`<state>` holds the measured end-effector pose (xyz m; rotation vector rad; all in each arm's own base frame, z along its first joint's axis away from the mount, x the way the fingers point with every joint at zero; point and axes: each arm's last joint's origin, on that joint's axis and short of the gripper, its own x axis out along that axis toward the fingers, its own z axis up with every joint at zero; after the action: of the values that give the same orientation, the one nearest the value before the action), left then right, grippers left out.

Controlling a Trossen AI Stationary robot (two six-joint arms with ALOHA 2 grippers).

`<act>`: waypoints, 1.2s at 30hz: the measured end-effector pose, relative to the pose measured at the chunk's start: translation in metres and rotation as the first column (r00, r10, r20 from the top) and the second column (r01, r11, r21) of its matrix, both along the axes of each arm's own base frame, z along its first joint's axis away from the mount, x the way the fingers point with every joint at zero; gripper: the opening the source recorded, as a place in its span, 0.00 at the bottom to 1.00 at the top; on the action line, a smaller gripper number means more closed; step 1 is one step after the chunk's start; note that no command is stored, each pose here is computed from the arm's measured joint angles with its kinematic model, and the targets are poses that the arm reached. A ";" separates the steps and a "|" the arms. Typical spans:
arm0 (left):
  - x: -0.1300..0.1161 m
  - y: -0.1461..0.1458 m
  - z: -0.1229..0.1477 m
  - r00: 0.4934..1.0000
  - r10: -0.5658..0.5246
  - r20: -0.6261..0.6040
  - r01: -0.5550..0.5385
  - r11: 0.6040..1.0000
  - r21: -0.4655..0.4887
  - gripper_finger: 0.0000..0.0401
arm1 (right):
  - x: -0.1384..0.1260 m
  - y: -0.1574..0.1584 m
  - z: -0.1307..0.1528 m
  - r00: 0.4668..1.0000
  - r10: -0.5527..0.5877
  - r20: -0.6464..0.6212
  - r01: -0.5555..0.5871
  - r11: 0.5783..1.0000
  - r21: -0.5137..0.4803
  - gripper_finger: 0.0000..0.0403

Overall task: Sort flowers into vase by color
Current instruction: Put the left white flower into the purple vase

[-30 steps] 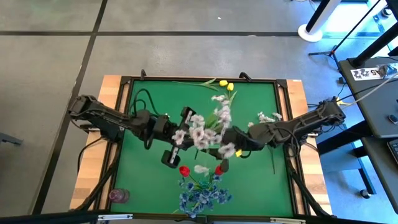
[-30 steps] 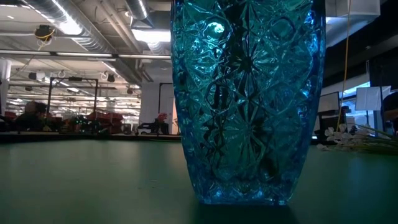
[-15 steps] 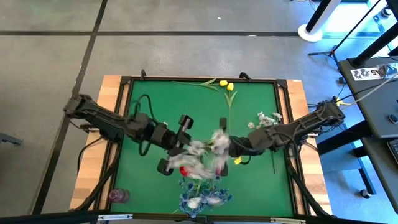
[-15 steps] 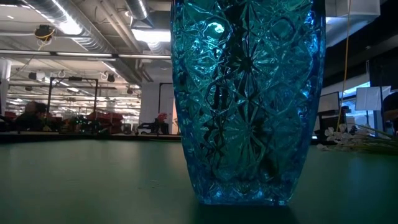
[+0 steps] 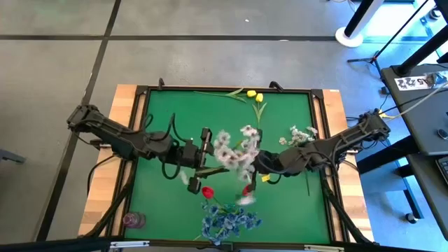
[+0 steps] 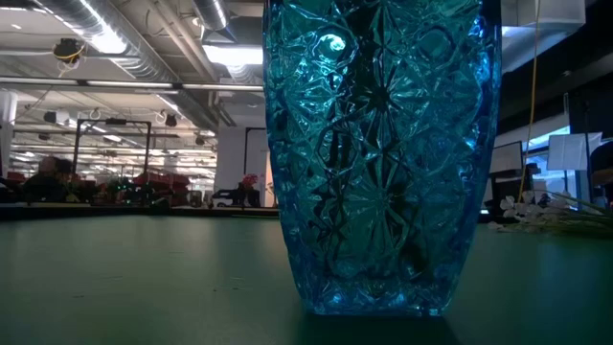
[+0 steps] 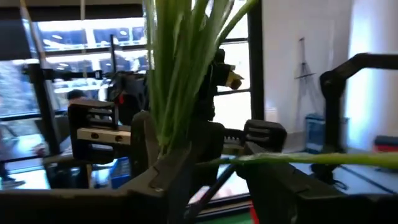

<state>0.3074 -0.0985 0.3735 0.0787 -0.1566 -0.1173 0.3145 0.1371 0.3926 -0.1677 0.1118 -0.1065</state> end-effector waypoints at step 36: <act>0.005 -0.010 -0.010 0.998 0.059 -0.019 -0.057 0.991 0.120 0.38 | -0.013 0.029 0.001 0.998 0.069 0.009 -0.068 0.996 -0.053 0.02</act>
<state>0.3129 -0.1084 0.3633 0.2014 -0.1247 -0.0693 0.3017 0.1656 0.3933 -0.2238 0.0922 -0.0417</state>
